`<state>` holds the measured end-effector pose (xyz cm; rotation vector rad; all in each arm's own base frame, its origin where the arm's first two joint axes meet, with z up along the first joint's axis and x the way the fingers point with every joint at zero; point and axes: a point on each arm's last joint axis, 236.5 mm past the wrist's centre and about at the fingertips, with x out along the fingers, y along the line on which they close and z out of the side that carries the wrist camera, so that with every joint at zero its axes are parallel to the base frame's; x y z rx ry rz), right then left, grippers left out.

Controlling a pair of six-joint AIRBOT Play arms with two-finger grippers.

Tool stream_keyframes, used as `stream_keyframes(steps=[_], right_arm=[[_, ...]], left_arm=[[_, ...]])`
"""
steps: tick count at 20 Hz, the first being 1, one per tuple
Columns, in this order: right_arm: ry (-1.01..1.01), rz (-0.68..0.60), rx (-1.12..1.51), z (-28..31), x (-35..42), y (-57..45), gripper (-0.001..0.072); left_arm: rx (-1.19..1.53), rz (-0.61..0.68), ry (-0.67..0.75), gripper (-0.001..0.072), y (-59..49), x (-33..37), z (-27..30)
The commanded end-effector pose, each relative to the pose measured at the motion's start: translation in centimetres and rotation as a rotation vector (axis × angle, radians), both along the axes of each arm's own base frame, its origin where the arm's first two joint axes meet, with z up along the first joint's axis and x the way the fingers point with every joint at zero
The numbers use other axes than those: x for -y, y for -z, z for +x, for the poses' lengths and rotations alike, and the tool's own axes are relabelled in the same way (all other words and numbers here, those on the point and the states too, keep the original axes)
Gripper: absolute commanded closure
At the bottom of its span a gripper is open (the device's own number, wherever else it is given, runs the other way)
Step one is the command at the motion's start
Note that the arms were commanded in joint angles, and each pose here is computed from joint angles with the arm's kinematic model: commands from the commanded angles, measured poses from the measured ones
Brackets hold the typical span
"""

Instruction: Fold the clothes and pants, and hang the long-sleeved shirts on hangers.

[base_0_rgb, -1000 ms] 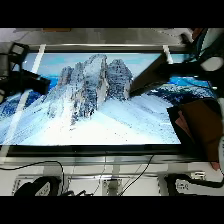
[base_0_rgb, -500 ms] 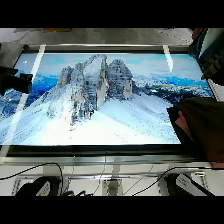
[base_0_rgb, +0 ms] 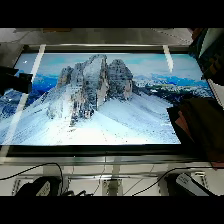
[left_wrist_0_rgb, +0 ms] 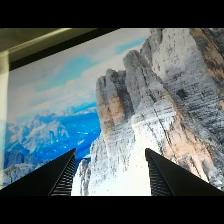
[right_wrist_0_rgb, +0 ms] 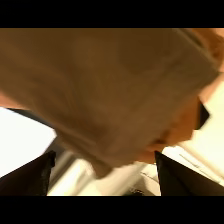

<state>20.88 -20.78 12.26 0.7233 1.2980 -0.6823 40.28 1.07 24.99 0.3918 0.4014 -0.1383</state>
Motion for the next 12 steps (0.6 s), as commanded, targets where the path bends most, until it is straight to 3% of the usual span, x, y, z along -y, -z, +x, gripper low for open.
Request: stream_keyframes(steps=[1,2,3,6,8,10,11,12], right_arm=[[-0.083,0.009,0.189,4.6,-2.0,-3.3,0.0073],[-0.13,-0.01,0.238,6.1,-2.9,-4.9,0.0209],[-0.182,-0.021,0.273,7.2,-4.2,-6.3,0.0299],[-0.421,-0.042,0.332,10.1,-10.1,-9.1,0.0351],[-0.574,-0.057,0.347,11.4,-14.2,-9.9,0.0468],[-0.686,-0.101,0.319,12.0,-17.1,-9.7,0.0654],[-0.722,-0.142,0.296,12.1,-17.8,-9.5,0.07],[-0.746,-0.2,0.262,12.2,-17.9,-9.3,0.07]], left_arm=[[0.001,0.0,-0.001,0.0239,0.0,0.0,0.0],[0.001,0.0,-0.001,0.0239,0.0,0.0,0.0],[0.001,0.0,-0.001,0.0239,0.0,0.0,0.0],[0.001,0.0,-0.001,0.0239,0.0,0.0,0.0],[0.001,0.0,-0.001,0.0239,0.0,0.0,0.0],[0.001,0.0,-0.001,0.0239,0.0,0.0,0.0],[0.001,0.0,-0.001,0.0239,0.0,0.0,0.0],[0.001,0.0,-0.001,0.0239,0.0,0.0,0.0]])
